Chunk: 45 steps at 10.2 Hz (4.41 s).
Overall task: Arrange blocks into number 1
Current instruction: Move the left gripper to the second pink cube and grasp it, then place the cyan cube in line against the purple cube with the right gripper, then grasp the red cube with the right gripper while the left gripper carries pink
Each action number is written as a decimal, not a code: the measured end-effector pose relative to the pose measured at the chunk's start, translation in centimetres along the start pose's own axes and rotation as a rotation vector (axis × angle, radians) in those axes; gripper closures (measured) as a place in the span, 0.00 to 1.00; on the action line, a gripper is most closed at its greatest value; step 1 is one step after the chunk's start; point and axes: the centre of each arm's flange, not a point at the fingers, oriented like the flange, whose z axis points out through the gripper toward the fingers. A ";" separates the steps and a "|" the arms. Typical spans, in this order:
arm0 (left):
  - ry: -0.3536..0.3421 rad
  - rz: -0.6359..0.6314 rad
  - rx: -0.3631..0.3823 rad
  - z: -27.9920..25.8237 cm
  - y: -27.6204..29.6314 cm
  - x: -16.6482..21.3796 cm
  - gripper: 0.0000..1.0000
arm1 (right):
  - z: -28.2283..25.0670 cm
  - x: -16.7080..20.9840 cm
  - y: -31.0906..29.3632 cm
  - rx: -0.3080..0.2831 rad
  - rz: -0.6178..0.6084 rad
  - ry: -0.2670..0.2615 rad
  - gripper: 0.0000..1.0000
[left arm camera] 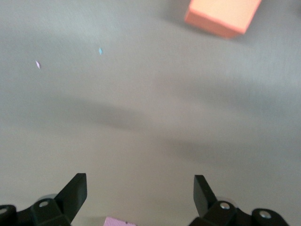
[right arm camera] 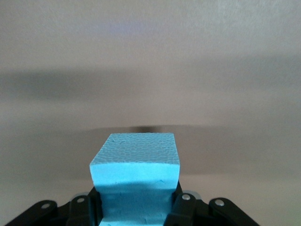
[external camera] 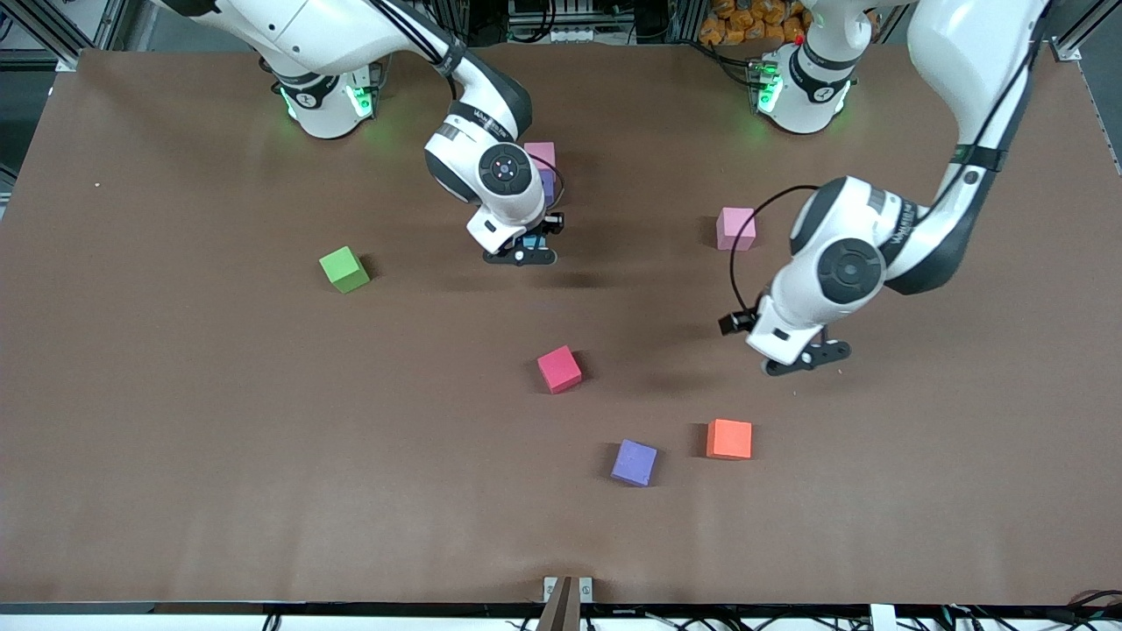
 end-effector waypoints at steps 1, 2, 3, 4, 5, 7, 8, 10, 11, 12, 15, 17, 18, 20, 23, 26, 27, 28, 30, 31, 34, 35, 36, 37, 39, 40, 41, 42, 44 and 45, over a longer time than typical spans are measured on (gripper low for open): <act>0.005 0.002 -0.005 -0.2 -0.5 0.7 0.00 | 0.3 -0.6 -0.3 0.002 0.002 0.003 0.46; 0.006 0.011 0.010 0.1 -1.1 1.0 0.00 | 0.6 -1.1 -0.4 0.004 0.003 0.006 0.46; 0.003 0.019 0.033 0.9 -1.8 1.1 0.00 | 1.0 -1.5 -0.3 0.000 0.001 0.010 0.46; -0.009 0.025 0.047 1.8 -2.5 0.8 0.00 | 1.4 -1.7 -0.2 0.001 -0.001 0.010 0.46; -0.018 0.038 0.057 2.6 -2.6 -0.1 0.00 | 1.8 -2.0 -0.2 0.001 -0.003 0.009 0.46; 0.008 0.099 0.072 4.0 -1.7 -4.9 0.00 | 2.0 -2.5 -0.3 0.004 0.006 0.008 0.46; 0.016 0.127 0.085 4.8 -1.4 -8.4 0.00 | 2.1 -2.7 -0.4 0.005 0.011 0.008 0.46; 0.000 0.172 0.127 6.5 0.2 -14.9 0.00 | 2.1 -3.0 -0.6 0.008 0.011 0.007 0.46; -0.014 0.198 0.150 7.6 0.7 -17.2 0.00 | 2.2 -3.1 -0.6 0.009 0.011 0.006 0.46; -0.036 0.222 0.170 9.0 0.6 -18.9 0.00 | 2.4 -3.2 -0.5 0.009 0.011 0.005 0.46; -0.079 0.270 0.202 11.8 -0.5 -21.3 0.00 | 3.0 -3.6 -0.3 0.005 0.014 0.001 0.46; -0.094 0.301 0.209 12.3 -1.0 -21.5 0.00 | 3.2 -3.7 -0.3 0.014 0.018 0.003 0.46; -0.098 0.310 0.210 12.5 -1.2 -21.6 0.00 | 3.2 -3.7 -0.3 0.016 0.020 0.004 0.45; -0.110 0.331 0.213 12.8 -1.7 -21.5 0.00 | 3.2 -3.6 -0.4 0.021 0.030 0.006 0.36; -0.134 0.333 0.201 13.1 -3.7 -20.0 0.00 | 2.8 -3.2 -0.4 0.028 0.040 0.012 0.00; -0.143 0.316 0.164 13.8 -4.8 -18.7 0.00 | 0.1 -0.7 -0.2 0.016 0.069 0.020 0.00; -0.154 0.316 0.160 14.2 -4.8 -18.8 0.00 | -2.0 1.0 0.1 0.004 0.071 0.029 0.00; -0.162 0.316 0.157 14.5 -4.8 -18.8 0.00 | -4.6 3.1 0.9 0.005 0.063 0.042 0.00; -0.172 0.311 0.152 14.7 -4.8 -18.9 0.00 | -8.7 7.5 3.1 0.028 0.042 0.092 0.00; -0.180 0.307 0.148 14.9 -4.8 -18.9 0.00 | -10.0 9.7 4.5 0.037 0.036 0.120 0.00; -0.196 0.292 0.136 15.1 -4.8 -19.0 0.26 | -13.2 14.6 7.0 0.090 0.098 0.171 0.00; -0.195 0.290 0.134 15.0 -4.7 -19.0 0.41 | -13.4 15.8 6.6 0.117 0.121 0.169 0.00; -0.193 0.290 0.132 14.9 -4.6 -18.9 0.41 | -12.9 17.0 5.5 0.138 0.134 0.174 0.00; -0.182 0.289 0.124 14.5 -4.3 -18.5 0.41 | -12.1 17.8 3.9 0.155 0.129 0.180 0.00; -0.121 0.259 0.086 11.5 -2.0 -16.4 0.41 | -10.7 18.5 0.9 0.144 0.074 0.218 0.00; -0.112 0.236 0.079 9.2 -0.1 -15.3 0.41 | -10.5 18.9 -0.3 0.146 0.038 0.235 0.00; -0.128 0.215 0.088 7.2 2.2 -14.8 0.41 | -10.4 19.1 -1.5 0.156 -0.021 0.254 0.00; -0.143 0.201 0.094 6.4 4.2 -15.1 0.41 | -10.2 19.2 -2.3 0.156 -0.084 0.283 0.00; -0.174 0.200 0.118 8.0 8.1 -18.7 0.44 | -8.9 19.1 -3.6 0.118 -0.170 0.346 0.00; -0.188 0.200 0.141 9.2 10.2 -21.7 0.44 | -7.7 18.9 -4.3 0.103 -0.205 0.368 0.00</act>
